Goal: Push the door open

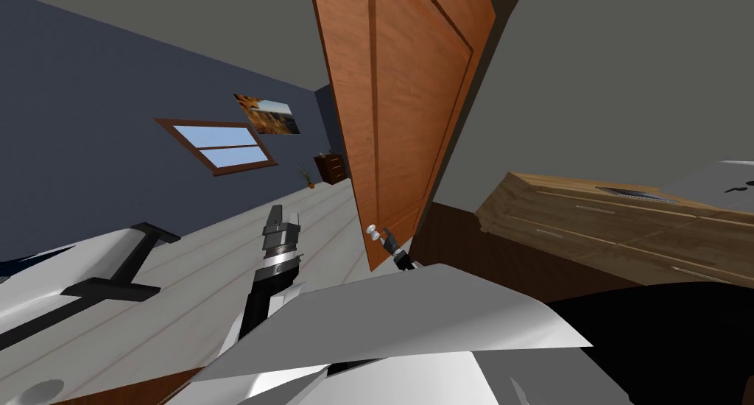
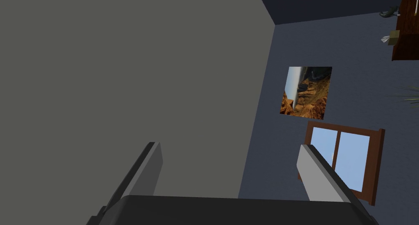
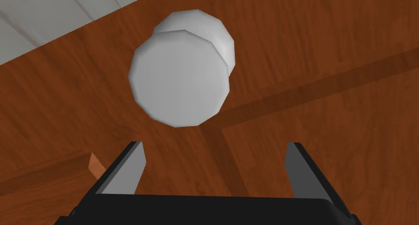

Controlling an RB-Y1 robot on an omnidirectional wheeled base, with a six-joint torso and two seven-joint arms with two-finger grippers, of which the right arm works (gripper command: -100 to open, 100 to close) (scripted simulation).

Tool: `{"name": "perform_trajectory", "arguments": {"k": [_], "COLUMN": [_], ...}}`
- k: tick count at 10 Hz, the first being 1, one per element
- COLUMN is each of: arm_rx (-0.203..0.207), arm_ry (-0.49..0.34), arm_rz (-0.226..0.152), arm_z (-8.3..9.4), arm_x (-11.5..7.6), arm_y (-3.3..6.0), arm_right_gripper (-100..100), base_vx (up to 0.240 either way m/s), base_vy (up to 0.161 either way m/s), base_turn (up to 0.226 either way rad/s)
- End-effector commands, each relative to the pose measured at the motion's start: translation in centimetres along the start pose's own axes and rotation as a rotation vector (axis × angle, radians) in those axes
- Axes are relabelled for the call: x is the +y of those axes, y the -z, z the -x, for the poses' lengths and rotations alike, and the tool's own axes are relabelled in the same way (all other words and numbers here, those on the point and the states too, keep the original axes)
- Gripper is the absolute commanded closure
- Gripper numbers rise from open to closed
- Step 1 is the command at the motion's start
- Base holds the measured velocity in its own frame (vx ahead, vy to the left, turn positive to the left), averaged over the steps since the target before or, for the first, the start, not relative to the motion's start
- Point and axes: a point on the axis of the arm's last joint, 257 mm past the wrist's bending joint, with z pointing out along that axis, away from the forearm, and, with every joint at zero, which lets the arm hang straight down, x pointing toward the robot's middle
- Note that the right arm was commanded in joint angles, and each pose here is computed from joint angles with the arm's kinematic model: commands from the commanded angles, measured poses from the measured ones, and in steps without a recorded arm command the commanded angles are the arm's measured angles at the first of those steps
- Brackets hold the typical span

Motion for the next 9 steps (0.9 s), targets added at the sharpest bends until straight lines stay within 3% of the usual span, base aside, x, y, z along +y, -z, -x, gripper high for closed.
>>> {"name": "perform_trajectory", "arguments": {"k": [1, 7, 9], "arm_rx": [-0.01, -0.028, -0.041], "arm_ry": [-0.074, -0.262, -0.365], "arm_rz": [0.004, 0.014, 0.021], "arm_z": [-0.14, -0.52, -0.87], "arm_x": [-0.07, -0.28, -0.45], "arm_y": [0.1, 0.28, 0.38], "arm_right_gripper": [-100, -100, -100], "base_vx": [-0.046, -0.038, -0.041], "base_vy": [-0.057, -0.038, -0.029], "base_turn": [0.078, 0.044, 0.064]}}
